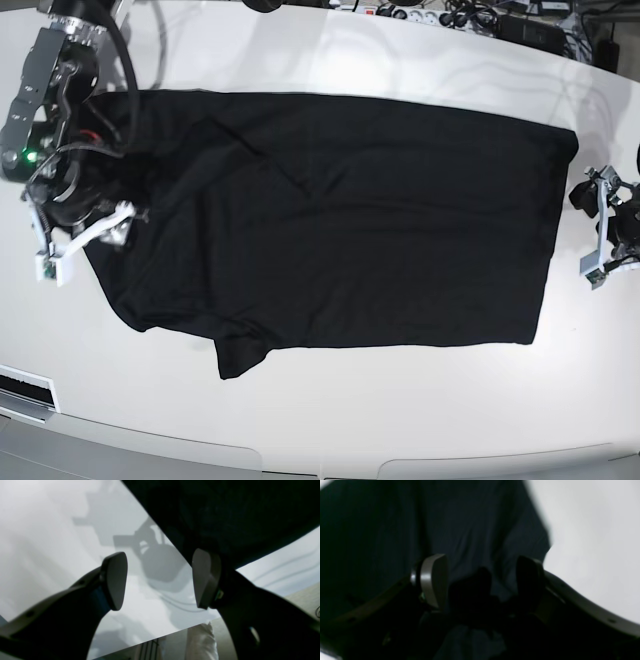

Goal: Layout the t-shirt on the table in an organized manner, then fold the t-shirt properly
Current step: 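Grasp the shirt edge with both grippers and pull it taut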

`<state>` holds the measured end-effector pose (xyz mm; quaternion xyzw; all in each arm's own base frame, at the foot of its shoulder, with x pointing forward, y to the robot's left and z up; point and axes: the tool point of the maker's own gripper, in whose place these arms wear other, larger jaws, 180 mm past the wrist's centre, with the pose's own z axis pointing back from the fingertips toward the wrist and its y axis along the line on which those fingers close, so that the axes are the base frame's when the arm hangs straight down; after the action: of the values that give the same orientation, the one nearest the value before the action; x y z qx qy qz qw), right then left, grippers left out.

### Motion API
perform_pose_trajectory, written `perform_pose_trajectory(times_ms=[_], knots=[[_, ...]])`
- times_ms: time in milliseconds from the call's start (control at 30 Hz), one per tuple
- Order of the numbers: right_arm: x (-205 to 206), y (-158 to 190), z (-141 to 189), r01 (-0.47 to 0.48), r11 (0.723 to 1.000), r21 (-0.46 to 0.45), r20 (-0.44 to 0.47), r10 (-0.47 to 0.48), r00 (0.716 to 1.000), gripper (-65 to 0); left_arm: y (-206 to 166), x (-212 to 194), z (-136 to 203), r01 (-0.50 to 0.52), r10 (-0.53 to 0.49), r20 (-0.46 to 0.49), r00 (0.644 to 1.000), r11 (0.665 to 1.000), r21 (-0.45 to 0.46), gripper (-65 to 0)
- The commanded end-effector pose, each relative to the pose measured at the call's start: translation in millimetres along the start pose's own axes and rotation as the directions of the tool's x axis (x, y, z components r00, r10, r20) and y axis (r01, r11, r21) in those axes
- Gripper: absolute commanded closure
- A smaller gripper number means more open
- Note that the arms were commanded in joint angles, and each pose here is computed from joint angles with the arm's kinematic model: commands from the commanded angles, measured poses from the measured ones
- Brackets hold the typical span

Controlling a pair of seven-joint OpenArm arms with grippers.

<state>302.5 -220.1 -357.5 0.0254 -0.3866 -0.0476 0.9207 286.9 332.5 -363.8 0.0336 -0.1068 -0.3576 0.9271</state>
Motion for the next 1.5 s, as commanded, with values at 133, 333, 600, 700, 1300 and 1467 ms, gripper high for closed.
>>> perform_pose_trajectory(times_ms=[133,333,600,700,1300,1467], knots=[[33.3,-3.9,19.9,-0.061,0.998,0.016,0.079,0.059,0.995,-32.1,4.8,2.6,10.9,0.001,0.000,0.018,1.000,1.000,-0.012,-11.4],[4.7,-2.1,34.7,-0.258,0.952,0.167,-0.007,0.262,0.965,0.0,8.9,2.6,10.9,-0.051,0.051,0.019,0.999,0.999,0.010,0.0],[-56.3,7.0,49.5,-0.367,0.888,0.276,-0.040,0.392,0.919,0.0,-35.4,25.5,6.2,-0.051,0.075,0.112,0.991,0.978,-0.202,0.0],[-72.5,6.7,47.8,-0.374,0.890,0.262,-0.094,0.410,0.907,0.0,-66.7,26.5,-4.0,0.006,0.033,0.126,0.991,0.954,-0.298,0.0],[-124.0,6.6,-22.7,-0.333,0.912,0.238,-0.306,0.396,0.866,0.0,-135.9,-5.4,-76.3,-0.020,0.025,0.018,1.000,0.971,-0.239,0.0],[-146.1,-4.5,-24.5,-0.326,0.916,0.231,-0.386,0.394,0.834,0.0,-138.2,-11.8,-79.4,0.016,-0.016,0.002,1.000,0.973,-0.231,0.0]])
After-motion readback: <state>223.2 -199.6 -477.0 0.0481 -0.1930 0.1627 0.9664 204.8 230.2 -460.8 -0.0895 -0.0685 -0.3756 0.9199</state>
